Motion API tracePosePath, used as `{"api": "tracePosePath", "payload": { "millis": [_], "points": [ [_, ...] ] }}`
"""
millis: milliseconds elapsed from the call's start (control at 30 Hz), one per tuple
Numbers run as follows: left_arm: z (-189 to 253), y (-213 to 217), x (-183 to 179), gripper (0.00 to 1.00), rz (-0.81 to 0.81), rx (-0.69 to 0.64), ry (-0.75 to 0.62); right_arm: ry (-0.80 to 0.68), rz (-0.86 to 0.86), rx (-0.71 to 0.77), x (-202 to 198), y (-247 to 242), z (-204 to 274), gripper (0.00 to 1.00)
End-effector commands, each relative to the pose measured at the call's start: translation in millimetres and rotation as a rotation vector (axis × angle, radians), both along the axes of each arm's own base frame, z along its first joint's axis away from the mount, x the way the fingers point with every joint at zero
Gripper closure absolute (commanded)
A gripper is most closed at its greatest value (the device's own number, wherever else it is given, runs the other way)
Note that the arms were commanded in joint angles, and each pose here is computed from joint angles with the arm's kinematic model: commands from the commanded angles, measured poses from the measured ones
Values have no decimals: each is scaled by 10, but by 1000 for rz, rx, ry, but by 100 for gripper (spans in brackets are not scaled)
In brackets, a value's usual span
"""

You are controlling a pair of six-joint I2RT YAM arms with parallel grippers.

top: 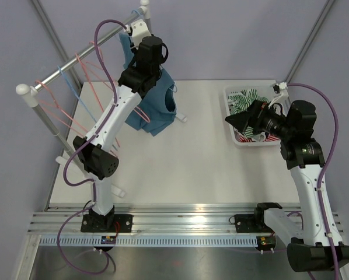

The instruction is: Remove the tank top from the hanger

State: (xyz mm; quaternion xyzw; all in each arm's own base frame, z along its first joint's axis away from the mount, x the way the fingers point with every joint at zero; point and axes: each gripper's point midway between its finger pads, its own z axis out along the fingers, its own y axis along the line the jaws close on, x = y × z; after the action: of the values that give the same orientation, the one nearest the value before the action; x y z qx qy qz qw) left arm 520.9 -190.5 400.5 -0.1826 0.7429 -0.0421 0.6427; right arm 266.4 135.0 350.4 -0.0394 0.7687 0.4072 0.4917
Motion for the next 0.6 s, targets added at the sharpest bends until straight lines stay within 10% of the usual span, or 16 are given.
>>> {"api": "tracePosePath", "payload": {
  "millis": [0,267,567],
  "points": [
    [340,51,30,59,50,-68,-122,-64,46,14,-41,86,217,4],
    [403,60,58,88,66,-115,-156,-88,52,-3,-118,101,266,4],
    [166,40,132,78,68,-121,-103,-103,66,-4,-168,126,293,4]
  ]
}}
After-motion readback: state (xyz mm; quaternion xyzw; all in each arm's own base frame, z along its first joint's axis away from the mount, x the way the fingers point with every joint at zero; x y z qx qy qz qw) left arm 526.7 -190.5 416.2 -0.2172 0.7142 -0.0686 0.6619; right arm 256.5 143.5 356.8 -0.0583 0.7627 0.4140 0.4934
